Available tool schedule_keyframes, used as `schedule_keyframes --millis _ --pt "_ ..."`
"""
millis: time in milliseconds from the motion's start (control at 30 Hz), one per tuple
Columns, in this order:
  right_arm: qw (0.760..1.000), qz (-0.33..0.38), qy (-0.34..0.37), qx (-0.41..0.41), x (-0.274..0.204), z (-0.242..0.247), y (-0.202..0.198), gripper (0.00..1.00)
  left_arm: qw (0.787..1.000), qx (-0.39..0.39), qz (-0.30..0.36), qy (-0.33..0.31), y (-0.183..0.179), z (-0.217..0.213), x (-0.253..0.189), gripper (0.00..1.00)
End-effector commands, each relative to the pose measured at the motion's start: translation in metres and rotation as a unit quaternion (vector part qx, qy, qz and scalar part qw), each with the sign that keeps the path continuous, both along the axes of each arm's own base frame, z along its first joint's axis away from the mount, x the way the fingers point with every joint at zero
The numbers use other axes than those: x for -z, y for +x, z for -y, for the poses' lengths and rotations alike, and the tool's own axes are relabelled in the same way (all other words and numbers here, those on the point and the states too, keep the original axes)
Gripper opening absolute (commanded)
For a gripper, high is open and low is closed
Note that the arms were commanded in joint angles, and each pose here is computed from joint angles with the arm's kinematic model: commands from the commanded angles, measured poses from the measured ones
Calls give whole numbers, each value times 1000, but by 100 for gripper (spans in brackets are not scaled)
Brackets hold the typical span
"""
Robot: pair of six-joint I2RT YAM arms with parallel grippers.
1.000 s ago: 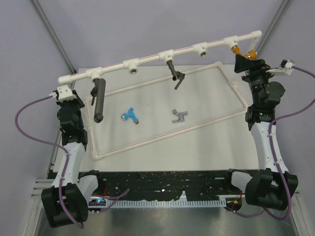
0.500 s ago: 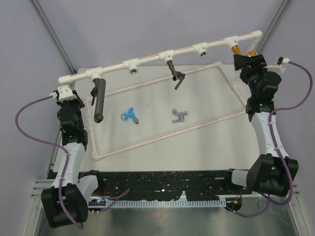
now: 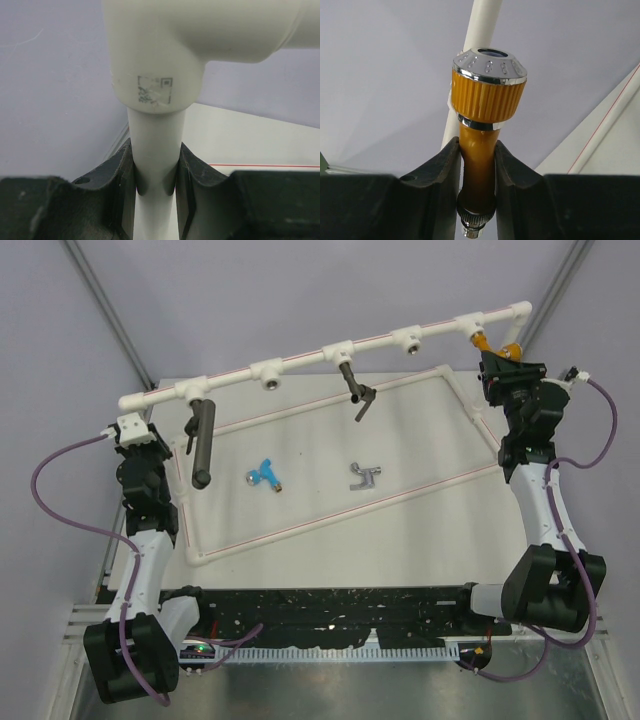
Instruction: Install the water faucets
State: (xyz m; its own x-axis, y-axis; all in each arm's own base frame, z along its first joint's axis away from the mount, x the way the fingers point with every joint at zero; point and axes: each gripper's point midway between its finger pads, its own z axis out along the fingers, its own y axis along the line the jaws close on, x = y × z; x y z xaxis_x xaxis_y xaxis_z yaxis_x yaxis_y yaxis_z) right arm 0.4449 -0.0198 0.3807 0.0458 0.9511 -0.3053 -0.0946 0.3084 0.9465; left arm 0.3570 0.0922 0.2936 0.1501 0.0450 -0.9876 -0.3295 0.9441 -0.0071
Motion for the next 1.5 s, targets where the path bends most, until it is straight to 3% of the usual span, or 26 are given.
schedule_keyframes --millis 0,133,267,500,600,767,867,933,1133,1200,1233,1367,1433,1467 --pt "993 34 115 4 -33 4 -1 26 999 40 18 -3 1 19 -8 0" --pt "977 34 211 8 -41 6 -4 13 999 42 20 -5 1 20 -10 0" --pt "967 25 253 12 -47 7 -6 11 999 40 19 -3 1 20 -10 0" --pt "977 55 205 25 -53 8 -21 45 999 38 19 -3 0 19 -10 0" --pt "985 76 147 44 -56 11 -33 60 999 36 21 -3 0 18 -11 0" --pt "993 89 42 71 -50 11 -54 73 999 33 24 -4 -1 17 -13 0" --pt "993 77 -28 90 -35 13 -70 95 999 35 24 -5 -1 19 -12 0" --pt "985 78 -89 122 -34 18 -88 95 999 34 23 -5 -1 19 -11 0" --pt "938 11 -289 192 -22 36 -123 95 999 34 21 -7 0 21 -9 0" --pt "909 33 -366 195 -33 32 -138 95 999 32 22 -8 0 21 -9 0" --pt "879 41 -438 187 -34 26 -144 95 999 33 21 -9 0 23 -8 0" --pt "837 61 -498 220 -33 29 -167 95 999 32 26 -11 -2 23 -9 0" --pt "802 56 -556 210 -30 26 -166 95 999 30 27 -11 -4 22 -10 0" --pt "771 53 -601 204 -27 24 -164 95 999 29 28 -11 -5 22 -10 0"
